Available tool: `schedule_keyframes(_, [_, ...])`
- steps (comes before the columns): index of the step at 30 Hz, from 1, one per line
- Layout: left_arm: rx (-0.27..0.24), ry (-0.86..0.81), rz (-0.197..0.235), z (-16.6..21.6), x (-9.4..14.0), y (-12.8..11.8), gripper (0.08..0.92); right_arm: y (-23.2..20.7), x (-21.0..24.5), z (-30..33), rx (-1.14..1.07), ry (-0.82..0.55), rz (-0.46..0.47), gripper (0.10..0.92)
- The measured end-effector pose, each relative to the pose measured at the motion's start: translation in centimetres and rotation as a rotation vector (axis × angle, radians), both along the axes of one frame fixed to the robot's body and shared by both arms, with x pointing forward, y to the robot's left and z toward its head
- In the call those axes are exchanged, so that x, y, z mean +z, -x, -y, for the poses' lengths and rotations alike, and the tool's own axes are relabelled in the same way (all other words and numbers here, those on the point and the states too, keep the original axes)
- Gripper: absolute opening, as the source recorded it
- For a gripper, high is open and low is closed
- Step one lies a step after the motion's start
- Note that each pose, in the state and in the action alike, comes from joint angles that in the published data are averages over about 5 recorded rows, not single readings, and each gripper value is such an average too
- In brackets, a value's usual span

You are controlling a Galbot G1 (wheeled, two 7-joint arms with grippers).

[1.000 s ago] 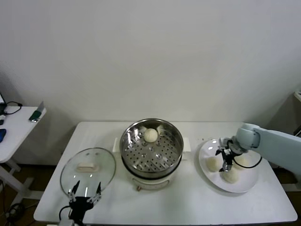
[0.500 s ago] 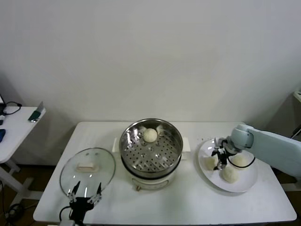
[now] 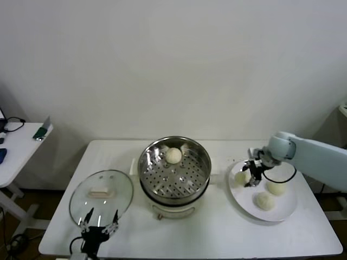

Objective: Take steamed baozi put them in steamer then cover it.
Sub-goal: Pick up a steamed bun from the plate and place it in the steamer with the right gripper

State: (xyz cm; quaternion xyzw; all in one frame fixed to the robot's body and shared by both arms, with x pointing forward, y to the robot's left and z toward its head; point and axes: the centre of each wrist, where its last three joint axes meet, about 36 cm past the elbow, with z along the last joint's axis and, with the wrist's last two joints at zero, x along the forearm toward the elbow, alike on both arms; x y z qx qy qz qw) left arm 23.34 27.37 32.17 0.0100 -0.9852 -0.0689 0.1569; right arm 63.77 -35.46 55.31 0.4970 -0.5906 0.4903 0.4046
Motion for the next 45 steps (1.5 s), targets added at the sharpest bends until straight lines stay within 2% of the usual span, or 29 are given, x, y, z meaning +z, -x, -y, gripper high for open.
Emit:
schedule_keyframes(9, [-0.008,0.002,0.008,0.1,0.3,-0.5,0.823,-0.8,13.1,-7.3,0.082,-0.110,0.082,0.679])
schedule_keyframes(12, [-0.010,0.004,0.010,0.2,0.4,-0.5,0.823,-0.1,15.7,-11.1,0.120,-0.149,0.094,0.679])
schedule_keyframes(16, [-0.009,0.005,0.014,0.2,0.5,-0.5,0.823,1.1,16.9,-16.4,0.169,-0.164,0.092,0.679])
schedule_keyframes(21, [-0.006,0.006,0.015,0.2,0.6,-0.5,0.823,2.2,16.0,-22.4,0.218,-0.146,0.079,0.679])
schedule_keyframes(28, [0.005,0.006,0.016,0.0,0.7,-0.1,0.823,2.8,12.3,-28.4,0.249,-0.091,0.068,0.679])
schedule_keyframes(45, [0.003,0.008,0.012,0.1,0.8,0.0,0.823,2.9,3.0,-34.4,0.218,-0.023,0.071,0.679])
